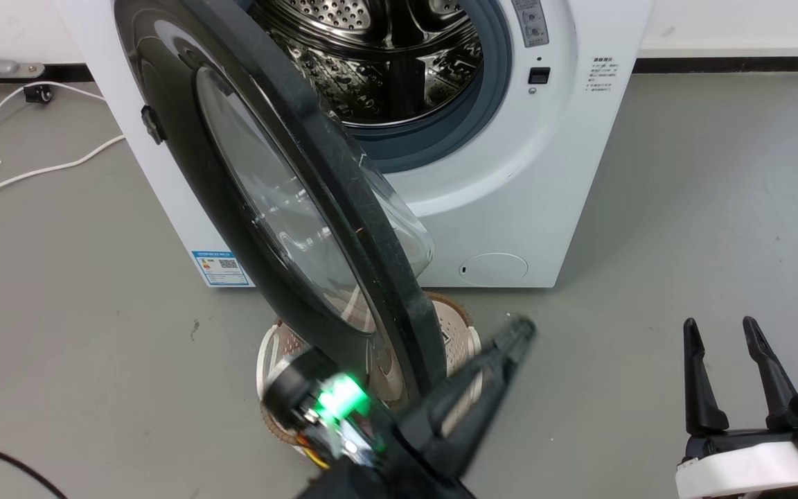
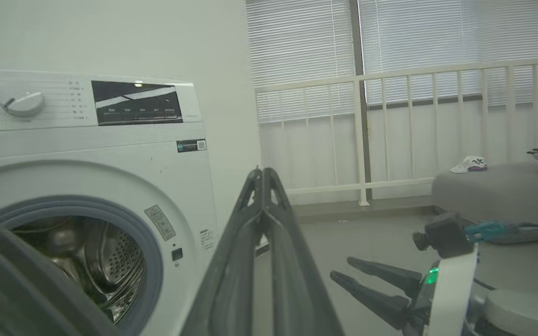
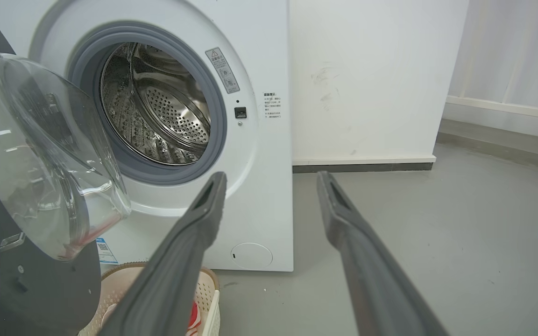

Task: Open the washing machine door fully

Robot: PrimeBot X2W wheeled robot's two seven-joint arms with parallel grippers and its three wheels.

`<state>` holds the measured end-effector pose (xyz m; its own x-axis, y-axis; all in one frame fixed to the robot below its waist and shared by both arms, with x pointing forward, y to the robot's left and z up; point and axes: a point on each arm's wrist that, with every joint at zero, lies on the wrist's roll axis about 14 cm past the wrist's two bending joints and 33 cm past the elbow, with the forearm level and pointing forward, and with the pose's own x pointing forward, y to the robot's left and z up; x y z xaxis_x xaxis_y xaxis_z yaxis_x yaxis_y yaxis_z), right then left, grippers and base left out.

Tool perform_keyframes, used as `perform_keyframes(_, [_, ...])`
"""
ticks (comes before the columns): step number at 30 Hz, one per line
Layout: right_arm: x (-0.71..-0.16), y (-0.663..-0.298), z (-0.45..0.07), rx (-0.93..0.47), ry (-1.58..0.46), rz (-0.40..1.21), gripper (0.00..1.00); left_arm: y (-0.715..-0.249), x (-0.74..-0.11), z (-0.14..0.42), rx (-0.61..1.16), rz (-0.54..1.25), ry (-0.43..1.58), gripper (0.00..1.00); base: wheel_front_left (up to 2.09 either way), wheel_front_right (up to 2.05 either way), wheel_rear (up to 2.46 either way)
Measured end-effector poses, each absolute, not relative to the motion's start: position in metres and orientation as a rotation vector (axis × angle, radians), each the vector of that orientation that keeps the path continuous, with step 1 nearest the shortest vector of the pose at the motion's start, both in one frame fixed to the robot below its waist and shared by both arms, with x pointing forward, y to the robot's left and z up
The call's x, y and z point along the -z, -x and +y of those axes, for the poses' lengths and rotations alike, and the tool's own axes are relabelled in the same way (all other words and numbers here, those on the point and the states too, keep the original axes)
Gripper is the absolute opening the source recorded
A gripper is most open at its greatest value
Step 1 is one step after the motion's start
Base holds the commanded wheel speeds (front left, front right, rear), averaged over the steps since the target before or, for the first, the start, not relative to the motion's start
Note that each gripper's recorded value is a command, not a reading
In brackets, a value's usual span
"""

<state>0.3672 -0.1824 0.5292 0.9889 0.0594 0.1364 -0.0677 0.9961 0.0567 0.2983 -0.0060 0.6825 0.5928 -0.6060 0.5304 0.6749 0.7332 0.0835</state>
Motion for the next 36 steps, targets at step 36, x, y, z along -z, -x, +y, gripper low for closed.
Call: perform_keyframes(36, [-0.507, -0.375, -0.181, -0.064, -0.06, -0.062, 1.0, -0.362, -0.543, -0.009, 0.643, -0.119, 0.147, 0.0, 0.0, 0.0, 0.0])
